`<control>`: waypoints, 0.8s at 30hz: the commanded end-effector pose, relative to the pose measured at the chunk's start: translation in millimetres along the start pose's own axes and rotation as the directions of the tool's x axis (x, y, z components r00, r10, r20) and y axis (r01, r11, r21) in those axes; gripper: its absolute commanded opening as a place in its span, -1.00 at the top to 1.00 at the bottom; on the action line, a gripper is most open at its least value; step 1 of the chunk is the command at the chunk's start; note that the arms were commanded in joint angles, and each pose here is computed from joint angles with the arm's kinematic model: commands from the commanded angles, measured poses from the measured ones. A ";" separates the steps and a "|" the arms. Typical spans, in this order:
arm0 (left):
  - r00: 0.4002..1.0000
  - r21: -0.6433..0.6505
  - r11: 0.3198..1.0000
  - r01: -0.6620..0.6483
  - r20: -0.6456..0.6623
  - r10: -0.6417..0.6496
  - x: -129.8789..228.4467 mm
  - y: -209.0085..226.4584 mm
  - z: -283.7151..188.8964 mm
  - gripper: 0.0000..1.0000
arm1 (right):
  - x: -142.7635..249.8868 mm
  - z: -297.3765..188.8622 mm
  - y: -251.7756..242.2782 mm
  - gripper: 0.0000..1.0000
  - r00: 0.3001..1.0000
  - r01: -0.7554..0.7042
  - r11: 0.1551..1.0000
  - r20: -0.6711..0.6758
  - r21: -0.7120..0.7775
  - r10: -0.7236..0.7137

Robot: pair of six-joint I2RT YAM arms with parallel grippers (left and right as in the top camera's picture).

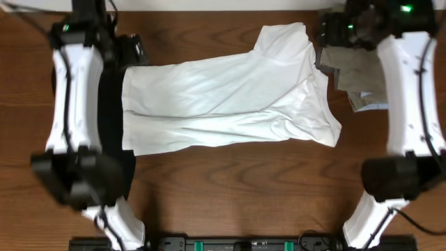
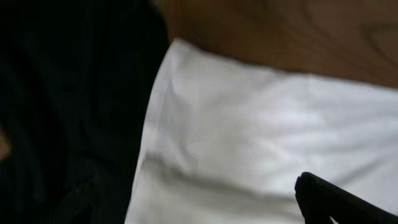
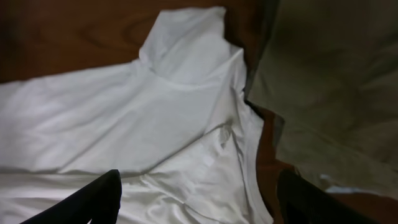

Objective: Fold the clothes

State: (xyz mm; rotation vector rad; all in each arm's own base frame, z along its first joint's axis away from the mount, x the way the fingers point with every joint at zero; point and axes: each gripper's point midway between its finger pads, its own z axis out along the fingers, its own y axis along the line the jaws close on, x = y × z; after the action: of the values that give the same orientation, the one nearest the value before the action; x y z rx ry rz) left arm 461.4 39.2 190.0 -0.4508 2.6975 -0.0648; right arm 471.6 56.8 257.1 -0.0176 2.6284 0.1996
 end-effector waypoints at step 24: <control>0.986 -0.065 0.984 -0.166 -0.014 0.166 -43.1 13.3 148.1 -0.58 | 8.8 26.1 37.6 -0.18 0.995 0.082 0.997 -0.051 0.004 -0.082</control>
State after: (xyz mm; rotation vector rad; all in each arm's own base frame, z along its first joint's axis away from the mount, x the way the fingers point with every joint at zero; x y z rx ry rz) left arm 548.2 65.3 70.4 -0.2832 2.7449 0.0493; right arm 473.9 96.2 224.4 -0.1396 2.7008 0.1705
